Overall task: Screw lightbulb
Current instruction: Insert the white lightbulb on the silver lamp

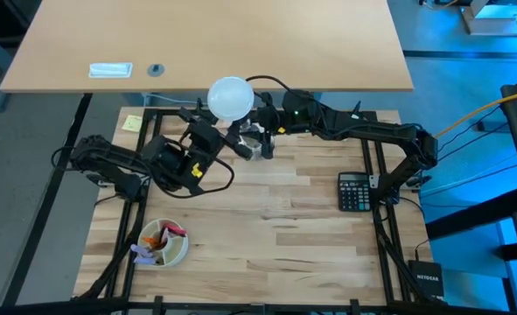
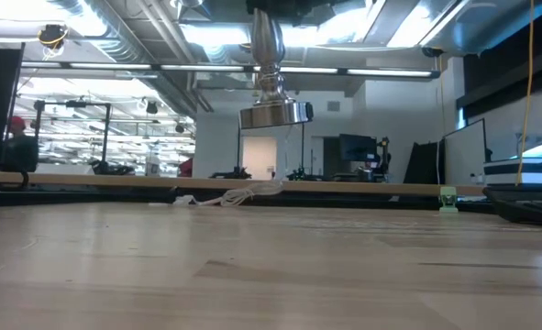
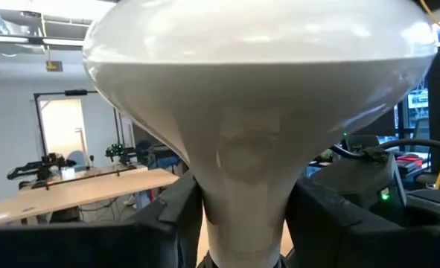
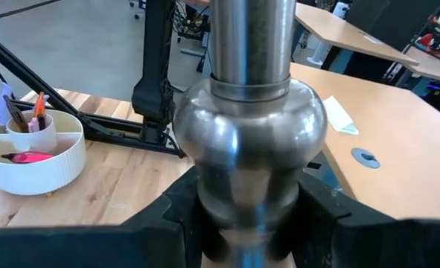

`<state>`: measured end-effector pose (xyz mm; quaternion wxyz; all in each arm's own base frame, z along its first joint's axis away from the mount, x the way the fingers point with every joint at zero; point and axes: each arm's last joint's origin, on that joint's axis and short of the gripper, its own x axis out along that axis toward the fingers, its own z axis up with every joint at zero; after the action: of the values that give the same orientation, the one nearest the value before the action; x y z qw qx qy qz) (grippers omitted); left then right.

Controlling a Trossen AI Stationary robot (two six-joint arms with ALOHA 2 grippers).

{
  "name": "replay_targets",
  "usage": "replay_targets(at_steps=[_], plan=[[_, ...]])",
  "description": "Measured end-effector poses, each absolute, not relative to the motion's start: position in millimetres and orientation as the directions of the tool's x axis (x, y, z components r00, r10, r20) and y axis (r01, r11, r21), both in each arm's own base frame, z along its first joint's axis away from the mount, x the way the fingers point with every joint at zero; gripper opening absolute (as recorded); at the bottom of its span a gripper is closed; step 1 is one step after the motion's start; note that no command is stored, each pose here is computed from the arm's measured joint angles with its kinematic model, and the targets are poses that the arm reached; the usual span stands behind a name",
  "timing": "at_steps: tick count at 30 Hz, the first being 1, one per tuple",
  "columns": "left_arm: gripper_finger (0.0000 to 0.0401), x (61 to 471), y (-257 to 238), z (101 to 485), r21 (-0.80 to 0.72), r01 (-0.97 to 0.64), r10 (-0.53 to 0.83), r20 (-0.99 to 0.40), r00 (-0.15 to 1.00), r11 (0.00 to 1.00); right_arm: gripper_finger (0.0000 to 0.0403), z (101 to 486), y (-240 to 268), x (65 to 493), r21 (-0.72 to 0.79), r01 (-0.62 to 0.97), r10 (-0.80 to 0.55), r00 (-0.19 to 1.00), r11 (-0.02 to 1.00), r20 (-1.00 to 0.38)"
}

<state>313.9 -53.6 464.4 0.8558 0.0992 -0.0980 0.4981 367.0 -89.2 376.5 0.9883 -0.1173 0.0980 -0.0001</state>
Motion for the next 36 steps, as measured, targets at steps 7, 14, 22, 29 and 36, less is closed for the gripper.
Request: replay_targets(at_steps=[7, 14, 22, 29, 36], plan=[[0.0142, 315, -56, 463, 0.109, -0.865, 0.825, 0.262, 0.500, 0.490, 0.0139, 376, -87, 367, -0.218, -0.077, 0.034, 0.981, 0.973, -0.193], [0.0142, 315, -73, 462, 0.150, -0.813, 0.765, 0.280, 0.580, 0.562, 0.0139, 380, -77, 364, -0.176, -0.270, 0.239, 0.954, 0.947, -0.178], [0.0142, 307, -85, 463, 0.197, -0.687, 0.636, 0.266, 0.724, 0.700, 0.0139, 379, -50, 366, -0.159, -0.462, 0.436, 0.883, 0.873, -0.175], [0.0142, 287, -73, 465, 0.158, -0.412, 0.388, 0.163, 0.907, 0.897, 0.0139, 374, -33, 366, -0.106, -0.555, 0.529, 0.825, 0.825, -0.202], [0.0142, 277, -58, 466, 0.218, -0.054, 0.031, 0.107, 0.994, 0.975, 0.0139, 374, -20, 366, -0.103, -0.619, 0.593, 0.780, 0.779, -0.202]])
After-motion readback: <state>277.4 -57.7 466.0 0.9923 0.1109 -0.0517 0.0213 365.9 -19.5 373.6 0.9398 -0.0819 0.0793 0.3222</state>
